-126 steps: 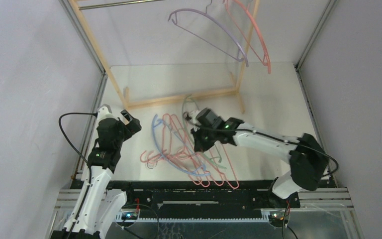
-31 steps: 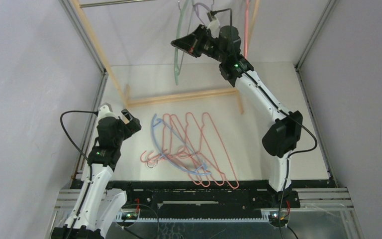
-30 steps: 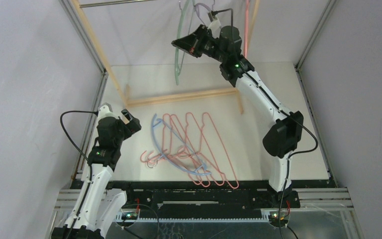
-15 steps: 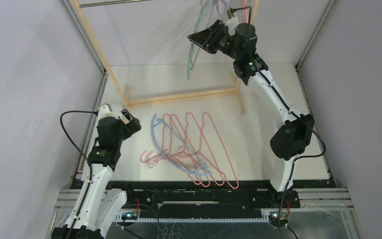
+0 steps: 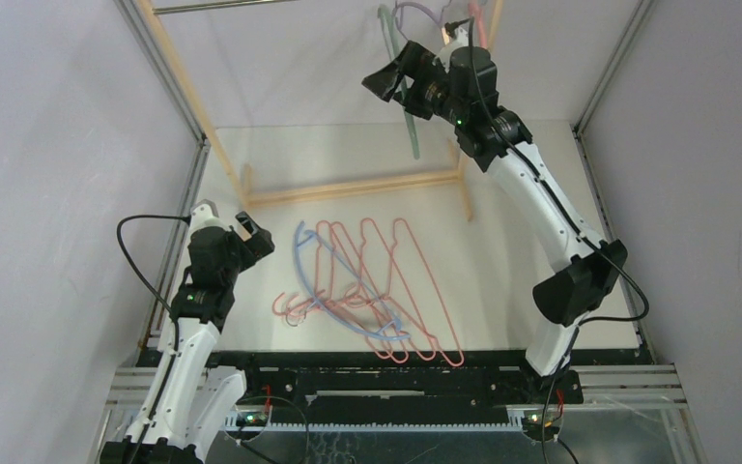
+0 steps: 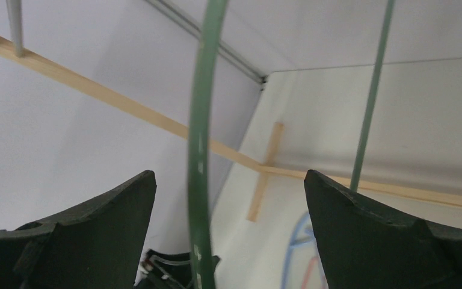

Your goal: Organize the hangers

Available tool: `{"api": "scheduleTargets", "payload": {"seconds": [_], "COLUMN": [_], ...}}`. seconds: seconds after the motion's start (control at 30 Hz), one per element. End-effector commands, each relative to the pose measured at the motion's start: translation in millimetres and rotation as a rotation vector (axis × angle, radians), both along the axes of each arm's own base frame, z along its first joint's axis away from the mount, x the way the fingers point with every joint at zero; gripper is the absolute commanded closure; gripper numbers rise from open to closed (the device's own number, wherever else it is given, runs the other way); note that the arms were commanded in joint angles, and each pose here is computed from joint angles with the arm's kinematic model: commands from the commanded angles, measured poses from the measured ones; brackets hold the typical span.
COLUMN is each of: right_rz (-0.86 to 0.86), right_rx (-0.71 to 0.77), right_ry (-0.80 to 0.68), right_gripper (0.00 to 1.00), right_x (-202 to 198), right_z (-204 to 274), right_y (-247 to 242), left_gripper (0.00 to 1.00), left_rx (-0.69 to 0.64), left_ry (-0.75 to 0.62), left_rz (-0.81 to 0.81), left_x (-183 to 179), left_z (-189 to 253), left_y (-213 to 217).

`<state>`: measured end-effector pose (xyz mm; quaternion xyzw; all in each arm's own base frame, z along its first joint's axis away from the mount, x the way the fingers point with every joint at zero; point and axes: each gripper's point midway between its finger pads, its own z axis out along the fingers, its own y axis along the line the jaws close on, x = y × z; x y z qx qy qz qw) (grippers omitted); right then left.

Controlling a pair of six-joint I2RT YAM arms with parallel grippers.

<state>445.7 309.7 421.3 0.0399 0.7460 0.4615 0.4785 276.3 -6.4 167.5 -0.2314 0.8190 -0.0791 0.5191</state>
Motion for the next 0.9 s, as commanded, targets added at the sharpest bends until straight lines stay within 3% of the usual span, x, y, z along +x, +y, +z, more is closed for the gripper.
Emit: {"api": "scheduleTargets", "payload": {"seconds": [0.0,0.5,0.63,0.87], "right_rz": [-0.146,-0.508,-0.511,-0.335], "right_rx": [-0.152,-0.811,-0.839,-0.825], "right_ry": [-0.177,-0.237,-0.309,-0.432], "right_gripper": [0.00,0.00,0.00,0.00], "right_x": [-24,-38,-59,-127], "right_z": [53,29,43,58], "right_y": [-31,-120,-128,-102], "left_gripper": [0.00,0.00,0.00,0.00], "left_rx": [0.008,-0.001,-0.003,-0.007], "left_ry": [-0.029,-0.039,-0.042,-0.053], "left_rz": [-0.002,-0.005,0.004,0.005], "left_x": [2,0,-1,0], "left_z": [5,6,7,9], "left_y": [2,0,2,1]}}
